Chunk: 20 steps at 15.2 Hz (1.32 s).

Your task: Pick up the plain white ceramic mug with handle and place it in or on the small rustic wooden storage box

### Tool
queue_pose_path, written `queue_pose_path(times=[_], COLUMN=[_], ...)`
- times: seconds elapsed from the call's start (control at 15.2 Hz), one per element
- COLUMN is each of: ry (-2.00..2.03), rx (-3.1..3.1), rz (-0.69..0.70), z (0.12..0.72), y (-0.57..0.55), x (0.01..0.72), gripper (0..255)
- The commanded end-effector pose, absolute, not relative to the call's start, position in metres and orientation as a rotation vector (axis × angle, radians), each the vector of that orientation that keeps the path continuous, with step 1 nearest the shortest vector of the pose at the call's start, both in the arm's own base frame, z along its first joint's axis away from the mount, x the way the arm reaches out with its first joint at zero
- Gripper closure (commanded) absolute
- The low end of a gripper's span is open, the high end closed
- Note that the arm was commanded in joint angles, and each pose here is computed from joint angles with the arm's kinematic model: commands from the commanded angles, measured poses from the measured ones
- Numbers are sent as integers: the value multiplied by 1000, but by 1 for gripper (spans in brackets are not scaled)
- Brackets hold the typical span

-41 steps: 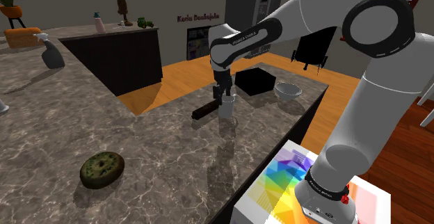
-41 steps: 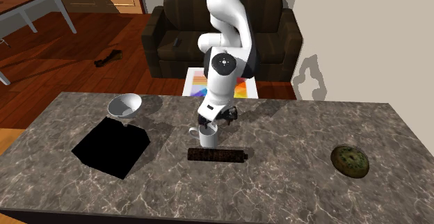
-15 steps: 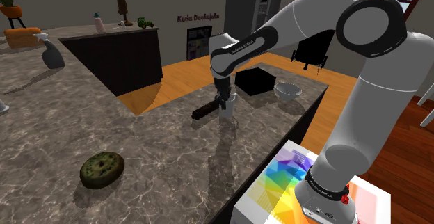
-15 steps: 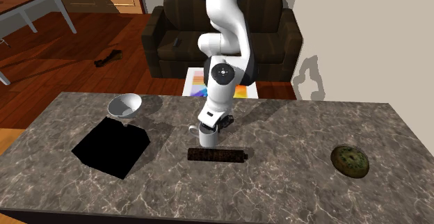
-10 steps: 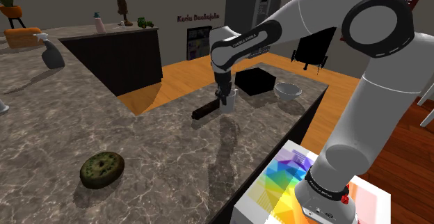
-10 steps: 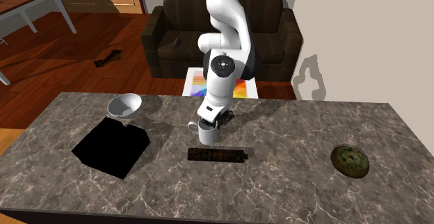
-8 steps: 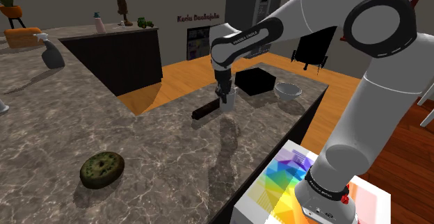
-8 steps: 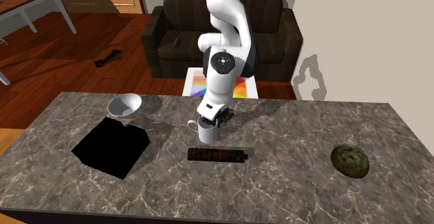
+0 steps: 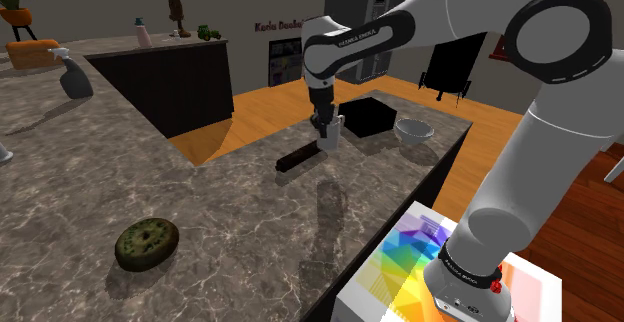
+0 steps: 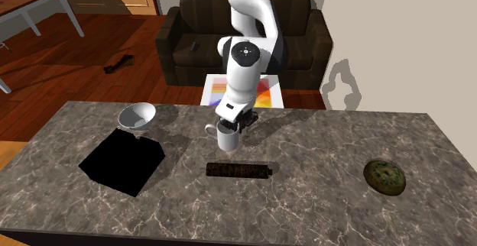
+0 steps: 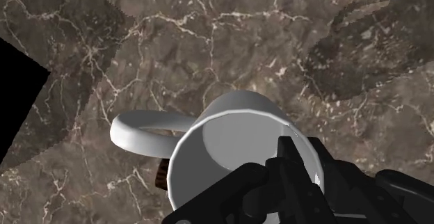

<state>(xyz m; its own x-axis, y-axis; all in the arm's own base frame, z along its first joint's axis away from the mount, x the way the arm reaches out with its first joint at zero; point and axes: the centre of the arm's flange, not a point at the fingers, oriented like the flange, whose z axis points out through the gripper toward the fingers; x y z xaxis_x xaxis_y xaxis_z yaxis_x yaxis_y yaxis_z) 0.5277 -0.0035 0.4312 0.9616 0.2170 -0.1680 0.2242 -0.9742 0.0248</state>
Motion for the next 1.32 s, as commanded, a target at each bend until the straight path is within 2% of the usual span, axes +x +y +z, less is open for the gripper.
queue_pose_path(times=[0.0, 0.99, 1.25], ry=[345, 345, 345], rx=[3068, 3068, 3068], rz=[-256, -256, -256], z=[442, 518, 521], y=[-3, -3, -56], x=[526, 526, 534], gripper=[255, 255, 255])
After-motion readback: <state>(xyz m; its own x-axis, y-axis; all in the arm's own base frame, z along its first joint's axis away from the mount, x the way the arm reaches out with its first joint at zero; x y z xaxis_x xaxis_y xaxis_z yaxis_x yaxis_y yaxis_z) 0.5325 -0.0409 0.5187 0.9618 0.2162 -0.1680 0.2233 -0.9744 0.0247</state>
